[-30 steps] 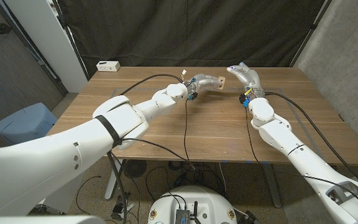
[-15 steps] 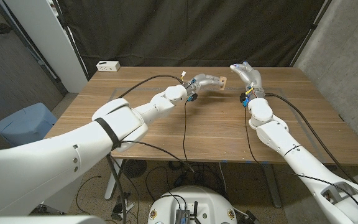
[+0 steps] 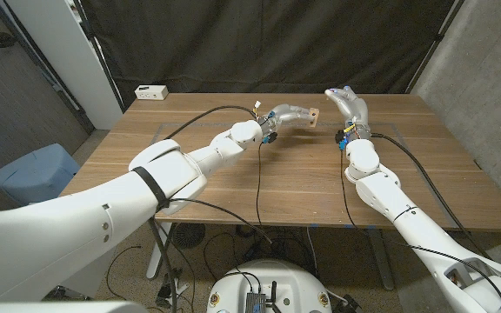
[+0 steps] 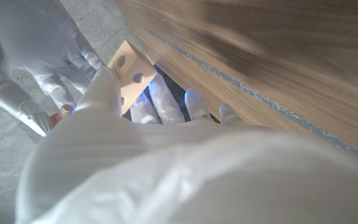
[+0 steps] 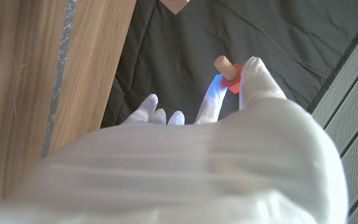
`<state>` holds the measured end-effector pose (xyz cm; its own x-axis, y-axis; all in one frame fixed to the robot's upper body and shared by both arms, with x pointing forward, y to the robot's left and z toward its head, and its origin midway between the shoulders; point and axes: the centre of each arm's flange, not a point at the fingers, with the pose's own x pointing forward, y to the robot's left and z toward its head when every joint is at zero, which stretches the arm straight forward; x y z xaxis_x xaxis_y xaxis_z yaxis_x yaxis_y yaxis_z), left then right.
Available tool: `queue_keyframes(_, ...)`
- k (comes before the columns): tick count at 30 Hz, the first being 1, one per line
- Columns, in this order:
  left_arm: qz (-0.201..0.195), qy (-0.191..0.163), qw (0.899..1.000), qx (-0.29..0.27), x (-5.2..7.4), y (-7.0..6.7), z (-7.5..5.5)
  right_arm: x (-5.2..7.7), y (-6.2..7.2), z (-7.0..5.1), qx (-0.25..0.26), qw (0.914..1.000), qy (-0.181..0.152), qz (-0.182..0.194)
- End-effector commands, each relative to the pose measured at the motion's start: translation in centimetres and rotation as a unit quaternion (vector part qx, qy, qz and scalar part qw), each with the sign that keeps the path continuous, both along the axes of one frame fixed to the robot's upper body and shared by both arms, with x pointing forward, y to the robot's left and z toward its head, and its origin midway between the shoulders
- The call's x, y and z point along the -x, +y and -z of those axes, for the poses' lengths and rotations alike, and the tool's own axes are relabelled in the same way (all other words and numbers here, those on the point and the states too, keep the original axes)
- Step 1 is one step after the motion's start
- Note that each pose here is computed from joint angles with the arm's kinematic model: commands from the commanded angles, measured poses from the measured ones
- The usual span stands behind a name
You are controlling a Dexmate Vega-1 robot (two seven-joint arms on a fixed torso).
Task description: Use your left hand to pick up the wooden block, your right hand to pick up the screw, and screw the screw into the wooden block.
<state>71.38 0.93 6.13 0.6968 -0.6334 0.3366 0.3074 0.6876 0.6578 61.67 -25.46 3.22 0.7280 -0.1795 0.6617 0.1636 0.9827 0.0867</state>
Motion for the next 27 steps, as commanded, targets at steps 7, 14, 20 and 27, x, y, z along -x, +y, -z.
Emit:
queue_keyframes(7,0.016,-0.02,1.0,0.005,0.6,-0.1,-0.1,-0.2,1.3,0.9,-0.032,0.9993,-0.017,0.006)
queue_keyframes(14,0.019,-0.021,1.0,0.006,0.7,-0.1,-0.1,-0.4,1.9,1.0,-0.036,0.9991,-0.019,0.008)
queue_keyframes(20,0.021,-0.022,1.0,0.006,0.7,0.0,0.0,-0.4,2.5,1.2,-0.034,0.9992,-0.019,0.01)
queue_keyframes(27,0.029,-0.026,0.999,0.006,0.9,0.1,0.1,-0.6,3.1,1.5,-0.033,0.9993,-0.016,0.007)
